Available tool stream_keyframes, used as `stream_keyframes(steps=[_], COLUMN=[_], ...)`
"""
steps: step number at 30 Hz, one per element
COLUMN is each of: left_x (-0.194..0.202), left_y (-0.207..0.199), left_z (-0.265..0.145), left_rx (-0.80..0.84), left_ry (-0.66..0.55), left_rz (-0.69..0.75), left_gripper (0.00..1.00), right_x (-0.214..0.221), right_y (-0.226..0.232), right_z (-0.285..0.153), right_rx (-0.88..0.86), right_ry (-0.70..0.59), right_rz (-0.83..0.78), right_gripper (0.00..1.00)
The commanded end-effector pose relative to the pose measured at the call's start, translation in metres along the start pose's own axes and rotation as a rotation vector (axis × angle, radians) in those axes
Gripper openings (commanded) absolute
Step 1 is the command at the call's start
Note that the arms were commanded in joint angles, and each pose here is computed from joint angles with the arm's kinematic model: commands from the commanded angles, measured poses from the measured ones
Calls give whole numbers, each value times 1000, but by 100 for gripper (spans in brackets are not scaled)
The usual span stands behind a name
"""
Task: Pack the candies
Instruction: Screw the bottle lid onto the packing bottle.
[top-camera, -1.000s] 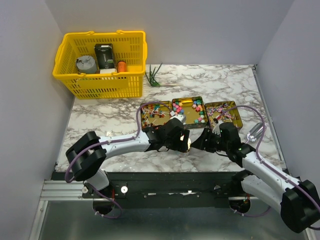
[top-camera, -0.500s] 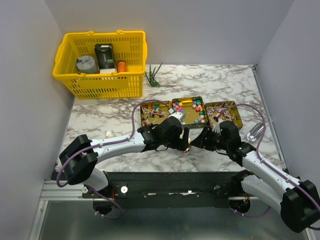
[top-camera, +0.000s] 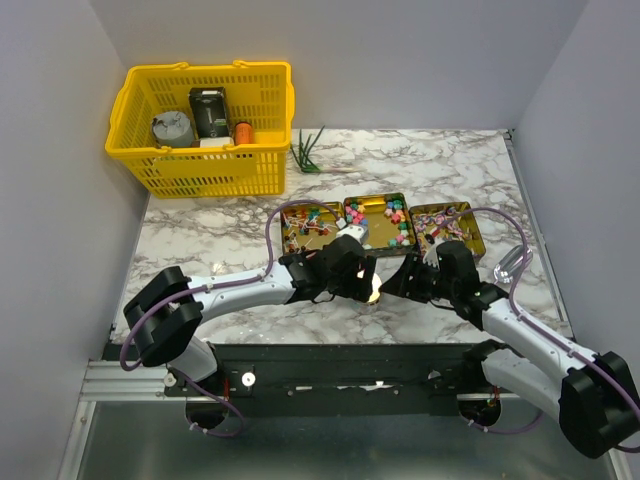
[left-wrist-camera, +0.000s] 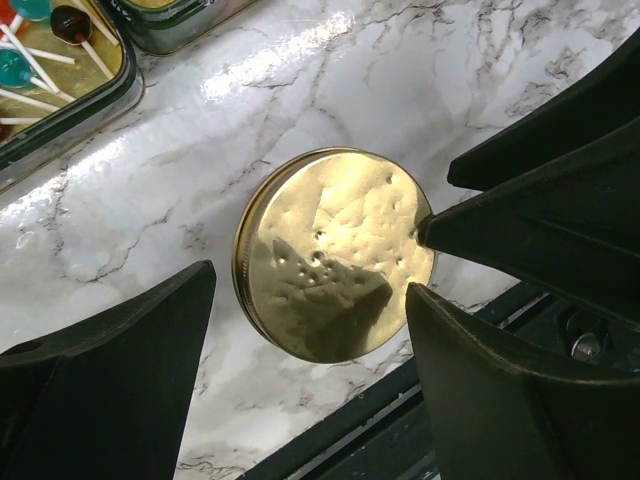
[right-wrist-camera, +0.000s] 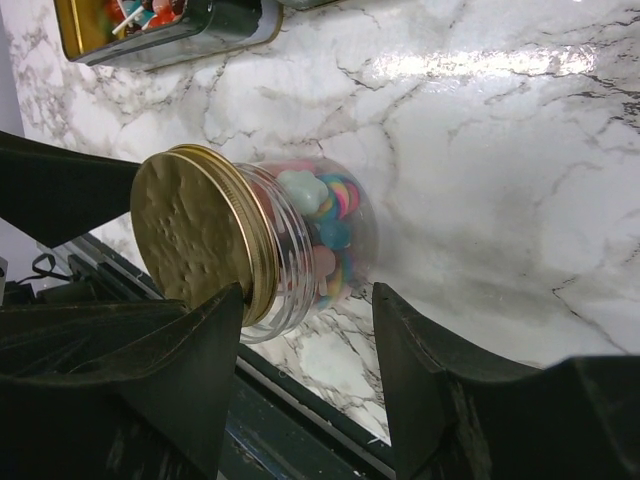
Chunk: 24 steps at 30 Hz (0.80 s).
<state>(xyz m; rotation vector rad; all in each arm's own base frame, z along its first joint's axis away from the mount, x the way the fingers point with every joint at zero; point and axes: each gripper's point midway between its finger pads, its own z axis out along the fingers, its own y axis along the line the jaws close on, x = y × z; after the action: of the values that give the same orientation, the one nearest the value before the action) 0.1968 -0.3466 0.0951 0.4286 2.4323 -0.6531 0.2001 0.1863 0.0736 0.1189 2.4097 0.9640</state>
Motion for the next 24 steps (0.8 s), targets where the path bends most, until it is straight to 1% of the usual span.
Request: stream_keyframes(steps=[1,6,13,16,17,18,19,22,24], left_x=[0,-3,-19,-24,-23,-22,-23,-17,-10], left_y=[8,8,15,13,11,6,3,-2,-1], left_z=[1,-2,-16,-21,-22,-22,-21,-15,-9], left_rx=[-53,-59,-109,-92,-80,-52,-32,-10,-15], left_ry=[-12,-22,-96,-126,-124,-119,-119,-90,-64], left_rz=[36,44,38,38,40,41,40,43,44], left_gripper=[89,88,86,82,74,72,71,65,64], right_x=[-14,-14,-15,-15,-15,-15,-15,-16,-15], right_y=[10,9,11,11,11,12,12,13,13], right_z=[1,2,0,0,-1,-1,-1,-2,-2], right_rx=[-19,-16,-21,-24,-23,-24,-26,-26,-27], right_ry=[-40,-38,-45,-43,-42,-43,-45,-45,-42], right_rz=[-40,-37,-40,-39,-39,-38,-37,-39,-40], right_gripper=[62,62,62,62,62,62,62,62,62])
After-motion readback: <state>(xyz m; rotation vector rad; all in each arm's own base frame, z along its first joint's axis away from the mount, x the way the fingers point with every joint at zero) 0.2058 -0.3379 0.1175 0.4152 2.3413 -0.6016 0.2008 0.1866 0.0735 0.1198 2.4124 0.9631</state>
